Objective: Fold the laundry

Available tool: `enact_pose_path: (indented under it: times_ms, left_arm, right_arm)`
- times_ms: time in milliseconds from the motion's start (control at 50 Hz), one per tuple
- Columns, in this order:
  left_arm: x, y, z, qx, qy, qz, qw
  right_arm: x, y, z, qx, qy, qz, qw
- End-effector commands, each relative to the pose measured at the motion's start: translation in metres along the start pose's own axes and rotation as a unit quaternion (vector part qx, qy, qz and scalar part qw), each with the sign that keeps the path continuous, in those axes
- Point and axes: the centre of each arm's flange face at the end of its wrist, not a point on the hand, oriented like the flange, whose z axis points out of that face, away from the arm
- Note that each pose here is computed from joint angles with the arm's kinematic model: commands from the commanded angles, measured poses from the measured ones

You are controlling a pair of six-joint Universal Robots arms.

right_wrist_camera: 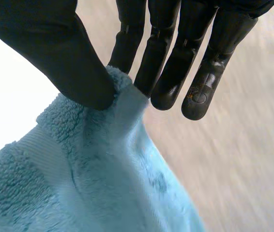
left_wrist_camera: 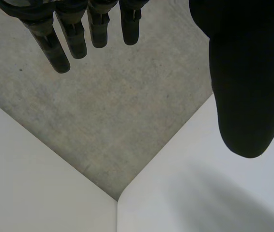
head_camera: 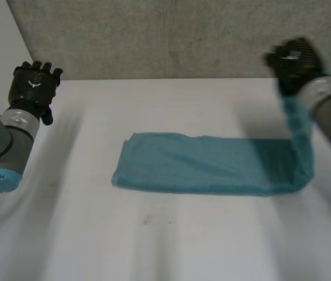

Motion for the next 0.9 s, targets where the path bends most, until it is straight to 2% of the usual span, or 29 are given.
enact_pose_path:
  times_ms: [20, 80, 120, 140, 180, 300, 340, 360, 400, 420, 460, 500, 520, 560, 580, 600, 620, 680, 720, 740, 780, 900]
  left_arm:
    - [0.002, -0.003, -0.006, -0.003, 0.005, -0.023, 1.000]
    - [0.002, -0.008, -0.010, -0.002, 0.008, -0.043, 0.999]
    - [0.002, -0.010, -0.013, -0.003, 0.010, -0.054, 0.998]
    - [0.004, -0.010, -0.016, -0.006, 0.013, -0.065, 0.998]
    - [0.006, -0.010, -0.018, -0.009, 0.018, -0.078, 0.997]
    - [0.029, -0.029, -0.032, 0.004, 0.053, -0.115, 0.992]
    - [0.035, -0.036, -0.036, 0.008, 0.061, -0.120, 0.991]
    - [0.040, -0.041, -0.039, 0.013, 0.070, -0.123, 0.990]
    - [0.048, -0.047, -0.043, 0.020, 0.081, -0.125, 0.989]
    - [0.055, -0.054, -0.046, 0.029, 0.091, -0.126, 0.987]
    - [0.062, -0.062, -0.049, 0.038, 0.101, -0.127, 0.986]
    - [0.069, -0.067, -0.052, 0.045, 0.111, -0.129, 0.984]
    - [0.077, -0.071, -0.054, 0.051, 0.120, -0.129, 0.983]
    - [0.084, -0.076, -0.056, 0.056, 0.130, -0.131, 0.981]
    - [0.095, -0.077, -0.060, 0.057, 0.144, -0.131, 0.979]
    - [0.095, -0.077, -0.060, 0.057, 0.144, -0.131, 0.979]
    - [0.108, -0.075, -0.063, 0.052, 0.159, -0.131, 0.977]
    - [0.129, -0.070, -0.070, 0.043, 0.182, -0.130, 0.974]
    - [0.137, -0.066, -0.072, 0.038, 0.192, -0.129, 0.972]
    - [0.144, -0.061, -0.074, 0.030, 0.200, -0.128, 0.971]
    - [0.149, -0.055, -0.075, 0.022, 0.205, -0.127, 0.970]
    - [0.166, -0.040, -0.077, 0.004, 0.220, -0.124, 0.968]
  right_arm:
    - [-0.140, -0.085, -0.017, 0.143, -0.156, 0.015, 0.977]
    - [-0.165, -0.088, -0.023, 0.152, -0.187, 0.021, 0.970]
    - [-0.210, -0.087, -0.036, 0.160, -0.245, 0.033, 0.956]
    - [-0.210, -0.087, -0.036, 0.160, -0.245, 0.033, 0.956]
    - [-0.252, -0.080, -0.049, 0.153, -0.285, 0.037, 0.945]
    - [-0.285, -0.058, -0.059, 0.116, -0.317, 0.032, 0.941]
    - [-0.274, -0.062, -0.052, 0.098, -0.284, 0.032, 0.953]
    - [-0.274, -0.062, -0.052, 0.098, -0.284, 0.032, 0.953]
    - [-0.250, -0.074, -0.044, 0.085, -0.238, 0.043, 0.967]
    - [-0.250, -0.074, -0.044, 0.085, -0.238, 0.043, 0.967]
    - [-0.234, -0.080, -0.042, 0.079, -0.218, 0.060, 0.971]
    - [-0.186, -0.079, -0.033, 0.047, -0.168, 0.121, 0.977]
    - [-0.186, -0.079, -0.033, 0.047, -0.167, 0.122, 0.977]
    - [-0.143, -0.064, -0.034, 0.010, -0.134, 0.187, 0.973]
    - [-0.143, -0.064, -0.034, 0.009, -0.134, 0.188, 0.973]
    - [-0.128, -0.052, -0.036, -0.013, -0.120, 0.211, 0.970]
    - [-0.117, -0.038, -0.040, -0.037, -0.111, 0.226, 0.967]
    - [-0.111, -0.022, -0.047, -0.068, -0.106, 0.234, 0.964]
    - [-0.101, 0.010, -0.059, -0.129, -0.101, 0.243, 0.956]
    - [-0.101, 0.010, -0.059, -0.130, -0.101, 0.243, 0.956]
    - [-0.092, 0.038, -0.070, -0.176, -0.099, 0.252, 0.946]
    - [-0.092, 0.067, -0.084, -0.212, -0.116, 0.275, 0.931]
